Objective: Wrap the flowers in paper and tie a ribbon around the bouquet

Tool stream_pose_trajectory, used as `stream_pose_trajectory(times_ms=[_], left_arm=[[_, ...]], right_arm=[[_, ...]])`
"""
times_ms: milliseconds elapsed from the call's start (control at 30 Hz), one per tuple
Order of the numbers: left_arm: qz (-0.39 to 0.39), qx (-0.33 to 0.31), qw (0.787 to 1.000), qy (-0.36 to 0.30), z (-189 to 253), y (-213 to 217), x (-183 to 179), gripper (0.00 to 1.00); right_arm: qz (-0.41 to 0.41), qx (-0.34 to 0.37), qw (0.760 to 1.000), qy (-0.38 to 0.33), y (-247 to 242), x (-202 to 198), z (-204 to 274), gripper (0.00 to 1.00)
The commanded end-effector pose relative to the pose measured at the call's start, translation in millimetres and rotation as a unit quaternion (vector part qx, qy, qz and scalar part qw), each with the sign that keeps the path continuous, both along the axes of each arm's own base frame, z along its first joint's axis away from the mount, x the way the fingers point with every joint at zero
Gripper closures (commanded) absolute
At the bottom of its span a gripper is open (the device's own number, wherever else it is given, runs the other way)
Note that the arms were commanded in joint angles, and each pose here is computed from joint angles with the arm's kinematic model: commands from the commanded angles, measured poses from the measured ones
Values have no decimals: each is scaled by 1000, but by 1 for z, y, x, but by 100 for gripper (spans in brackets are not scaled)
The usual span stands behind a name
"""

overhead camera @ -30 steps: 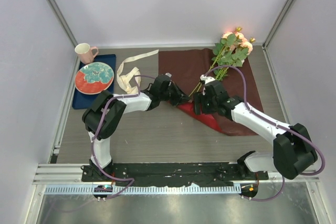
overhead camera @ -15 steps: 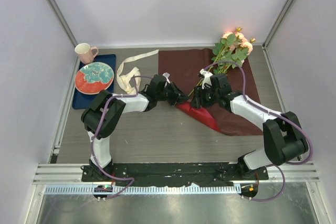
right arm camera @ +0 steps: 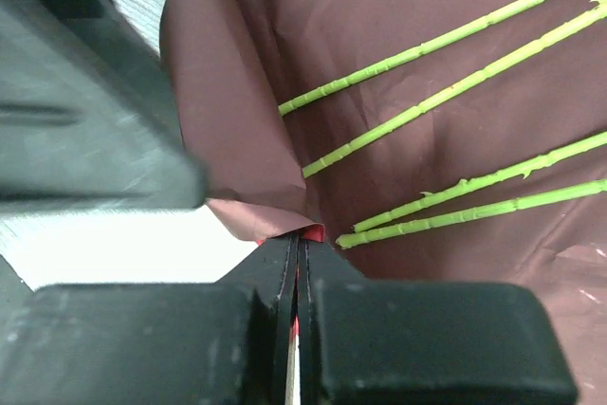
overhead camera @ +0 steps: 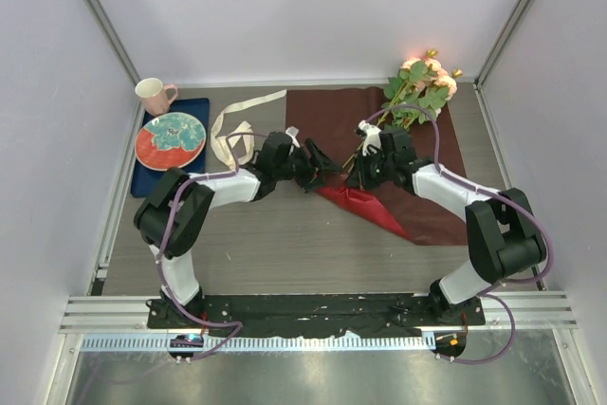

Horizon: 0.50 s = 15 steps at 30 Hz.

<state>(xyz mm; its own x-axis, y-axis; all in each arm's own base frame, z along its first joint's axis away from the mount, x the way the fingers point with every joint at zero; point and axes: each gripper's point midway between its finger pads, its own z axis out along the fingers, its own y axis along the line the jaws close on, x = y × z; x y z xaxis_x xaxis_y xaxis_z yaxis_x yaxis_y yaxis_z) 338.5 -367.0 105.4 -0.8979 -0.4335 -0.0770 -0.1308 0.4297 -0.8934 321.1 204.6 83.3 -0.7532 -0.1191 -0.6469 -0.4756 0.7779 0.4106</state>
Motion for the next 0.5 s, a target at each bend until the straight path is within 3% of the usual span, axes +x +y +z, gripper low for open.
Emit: stream_pose_trajectory(times_ms=[0,233,367,467], left_arm=[[23,22,994,-100,54,21,5,30],[103,76,982,-143,58,69,-4,21],[113,90,981,-131,42,79,-12,27],[108,85,983,-121,30,77,-14,38]], right_arm=[[17,-4,999,-37,6,24,18,100],[16,-68,997,-31,-5,46,6,99],[29,-93,995,-35,-6,59,1,97],[43,-106,993,-29,-5,65,-8,97]])
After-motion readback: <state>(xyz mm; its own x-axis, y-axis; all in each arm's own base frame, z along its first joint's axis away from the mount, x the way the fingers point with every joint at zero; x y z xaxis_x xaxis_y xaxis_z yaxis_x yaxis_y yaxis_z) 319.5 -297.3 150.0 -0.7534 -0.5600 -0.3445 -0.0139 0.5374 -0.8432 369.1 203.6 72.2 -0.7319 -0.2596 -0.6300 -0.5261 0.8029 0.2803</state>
